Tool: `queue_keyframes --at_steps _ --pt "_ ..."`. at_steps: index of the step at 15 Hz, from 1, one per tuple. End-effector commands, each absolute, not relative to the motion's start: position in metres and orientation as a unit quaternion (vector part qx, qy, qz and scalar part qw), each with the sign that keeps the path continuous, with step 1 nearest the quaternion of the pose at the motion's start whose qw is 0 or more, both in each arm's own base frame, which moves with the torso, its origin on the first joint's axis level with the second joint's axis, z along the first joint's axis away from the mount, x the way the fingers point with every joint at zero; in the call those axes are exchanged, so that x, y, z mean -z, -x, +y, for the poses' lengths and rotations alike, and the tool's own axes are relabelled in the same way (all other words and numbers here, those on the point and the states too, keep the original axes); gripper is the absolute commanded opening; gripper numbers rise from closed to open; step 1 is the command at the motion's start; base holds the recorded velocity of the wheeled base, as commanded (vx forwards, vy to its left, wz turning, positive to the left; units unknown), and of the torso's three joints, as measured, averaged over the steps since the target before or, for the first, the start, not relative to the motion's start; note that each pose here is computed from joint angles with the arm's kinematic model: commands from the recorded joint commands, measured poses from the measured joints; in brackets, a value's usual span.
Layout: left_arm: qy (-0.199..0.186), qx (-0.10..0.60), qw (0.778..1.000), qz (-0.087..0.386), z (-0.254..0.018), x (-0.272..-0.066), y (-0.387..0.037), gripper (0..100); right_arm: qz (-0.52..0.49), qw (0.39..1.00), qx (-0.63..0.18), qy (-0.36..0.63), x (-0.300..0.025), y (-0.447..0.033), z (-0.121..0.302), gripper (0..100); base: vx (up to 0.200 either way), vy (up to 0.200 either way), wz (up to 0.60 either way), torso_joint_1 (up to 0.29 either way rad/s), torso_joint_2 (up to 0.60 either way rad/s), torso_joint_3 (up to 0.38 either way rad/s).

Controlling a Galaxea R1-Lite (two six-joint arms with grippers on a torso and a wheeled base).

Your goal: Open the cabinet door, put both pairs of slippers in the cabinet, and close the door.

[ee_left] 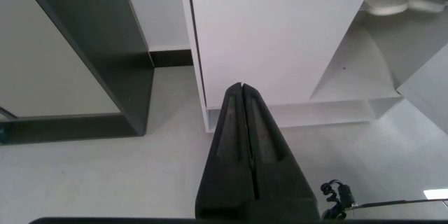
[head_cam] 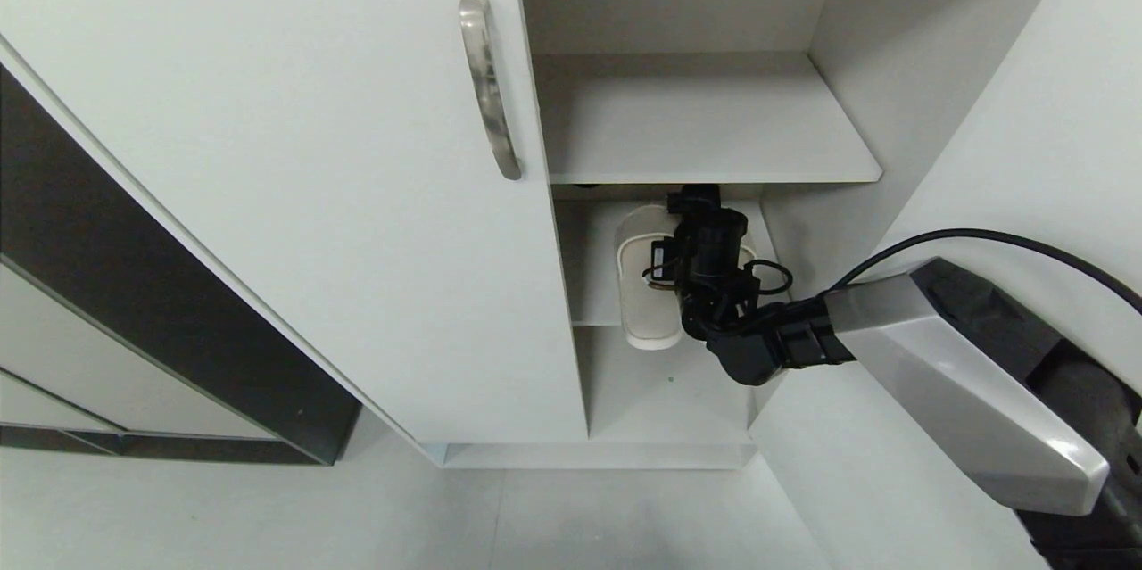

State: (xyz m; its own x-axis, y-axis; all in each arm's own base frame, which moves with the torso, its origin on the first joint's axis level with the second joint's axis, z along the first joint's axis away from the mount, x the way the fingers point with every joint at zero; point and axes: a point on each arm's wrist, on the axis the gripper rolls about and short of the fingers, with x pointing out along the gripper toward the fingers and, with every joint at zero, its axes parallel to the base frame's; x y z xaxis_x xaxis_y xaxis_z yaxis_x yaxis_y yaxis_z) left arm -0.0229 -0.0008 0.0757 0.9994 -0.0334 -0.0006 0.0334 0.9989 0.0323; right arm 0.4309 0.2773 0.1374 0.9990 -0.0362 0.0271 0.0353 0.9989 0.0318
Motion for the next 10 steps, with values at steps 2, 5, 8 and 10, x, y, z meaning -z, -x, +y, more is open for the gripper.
queue_keyframes --at_steps 2,5,8,10 --pt "-0.016 0.017 1.000 0.000 -0.001 -0.076 0.023 0 -0.007 1.000 0.019 -0.011 -0.135 -0.425 0.277 100 0.000 0.000 0.00 0.000 0.00 0.000" --pt "-0.016 0.017 1.000 0.001 -0.001 -0.076 0.023 0 -0.004 1.000 0.008 -0.009 -0.142 -0.394 0.281 100 0.000 0.000 0.00 0.000 0.00 0.000" --pt "-0.016 0.017 1.000 0.000 -0.001 -0.076 0.023 0 -0.016 1.000 -0.001 -0.010 -0.148 -0.352 0.279 100 0.000 0.000 0.00 0.000 0.00 0.000" --pt "-0.016 0.017 1.000 0.000 -0.001 -0.076 0.023 0 -0.001 1.000 -0.019 0.000 -0.136 -0.312 0.272 100 0.000 0.000 0.00 0.000 0.00 0.000"
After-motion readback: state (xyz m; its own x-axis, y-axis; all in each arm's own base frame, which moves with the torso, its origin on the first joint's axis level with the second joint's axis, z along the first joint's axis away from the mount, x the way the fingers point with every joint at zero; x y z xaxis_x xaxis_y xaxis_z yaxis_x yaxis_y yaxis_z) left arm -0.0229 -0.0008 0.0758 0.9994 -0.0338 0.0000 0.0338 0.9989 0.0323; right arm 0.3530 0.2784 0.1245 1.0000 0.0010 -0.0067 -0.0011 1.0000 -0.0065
